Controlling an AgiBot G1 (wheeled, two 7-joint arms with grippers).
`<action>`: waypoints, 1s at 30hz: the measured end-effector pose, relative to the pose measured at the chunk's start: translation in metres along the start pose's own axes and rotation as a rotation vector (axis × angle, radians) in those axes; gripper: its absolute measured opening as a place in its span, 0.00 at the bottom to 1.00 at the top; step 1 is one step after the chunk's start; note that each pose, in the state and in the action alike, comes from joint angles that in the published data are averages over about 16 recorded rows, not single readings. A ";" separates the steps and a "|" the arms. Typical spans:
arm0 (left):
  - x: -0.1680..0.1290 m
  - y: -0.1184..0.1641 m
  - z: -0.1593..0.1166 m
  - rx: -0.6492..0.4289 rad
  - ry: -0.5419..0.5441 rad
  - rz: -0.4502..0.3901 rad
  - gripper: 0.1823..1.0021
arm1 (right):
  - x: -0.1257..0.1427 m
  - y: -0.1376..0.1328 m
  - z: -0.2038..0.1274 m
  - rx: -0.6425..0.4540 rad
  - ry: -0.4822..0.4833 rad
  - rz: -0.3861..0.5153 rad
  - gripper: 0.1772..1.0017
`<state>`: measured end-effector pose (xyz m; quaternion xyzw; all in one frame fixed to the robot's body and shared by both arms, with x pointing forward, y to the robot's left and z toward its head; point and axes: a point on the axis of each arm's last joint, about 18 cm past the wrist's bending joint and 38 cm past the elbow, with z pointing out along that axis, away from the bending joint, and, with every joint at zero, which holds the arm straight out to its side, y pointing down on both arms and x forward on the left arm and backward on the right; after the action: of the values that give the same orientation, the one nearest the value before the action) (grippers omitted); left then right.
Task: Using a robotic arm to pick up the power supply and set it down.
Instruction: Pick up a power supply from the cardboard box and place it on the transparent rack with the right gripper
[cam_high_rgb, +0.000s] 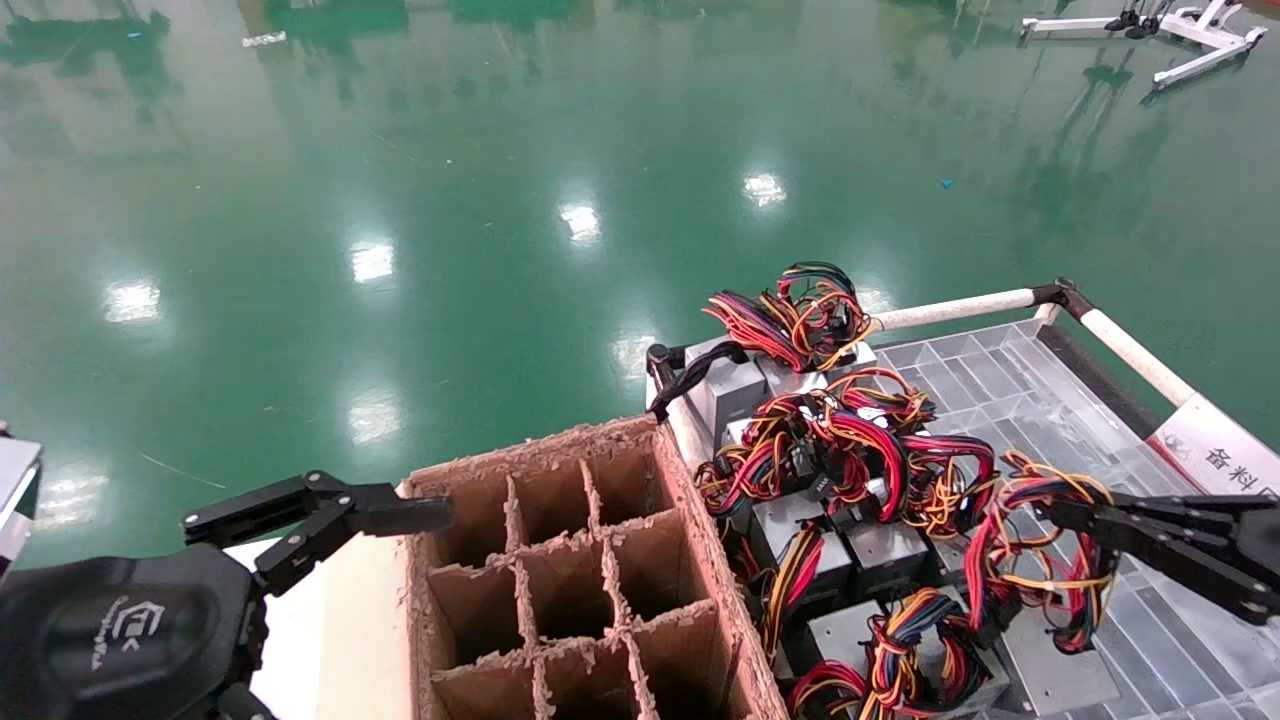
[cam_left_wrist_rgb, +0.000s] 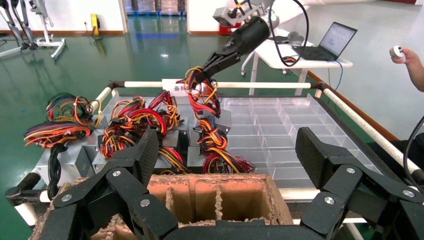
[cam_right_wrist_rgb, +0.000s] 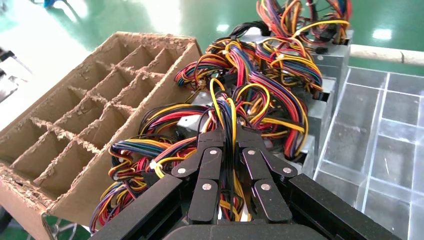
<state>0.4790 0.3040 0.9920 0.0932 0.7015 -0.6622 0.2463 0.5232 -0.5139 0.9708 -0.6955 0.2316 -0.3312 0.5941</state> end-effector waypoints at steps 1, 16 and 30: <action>0.000 0.000 0.000 0.000 0.000 0.000 1.00 | 0.000 0.002 -0.002 0.004 0.004 0.007 0.03; 0.000 0.000 0.000 0.000 0.000 0.000 1.00 | -0.006 0.026 -0.035 0.021 0.051 0.077 0.03; 0.000 0.000 0.000 0.000 0.000 0.000 1.00 | -0.001 0.036 -0.018 0.029 0.056 0.105 0.03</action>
<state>0.4790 0.3040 0.9920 0.0931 0.7015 -0.6622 0.2463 0.5119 -0.5323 0.9372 -0.6644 0.2795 -0.3220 0.6138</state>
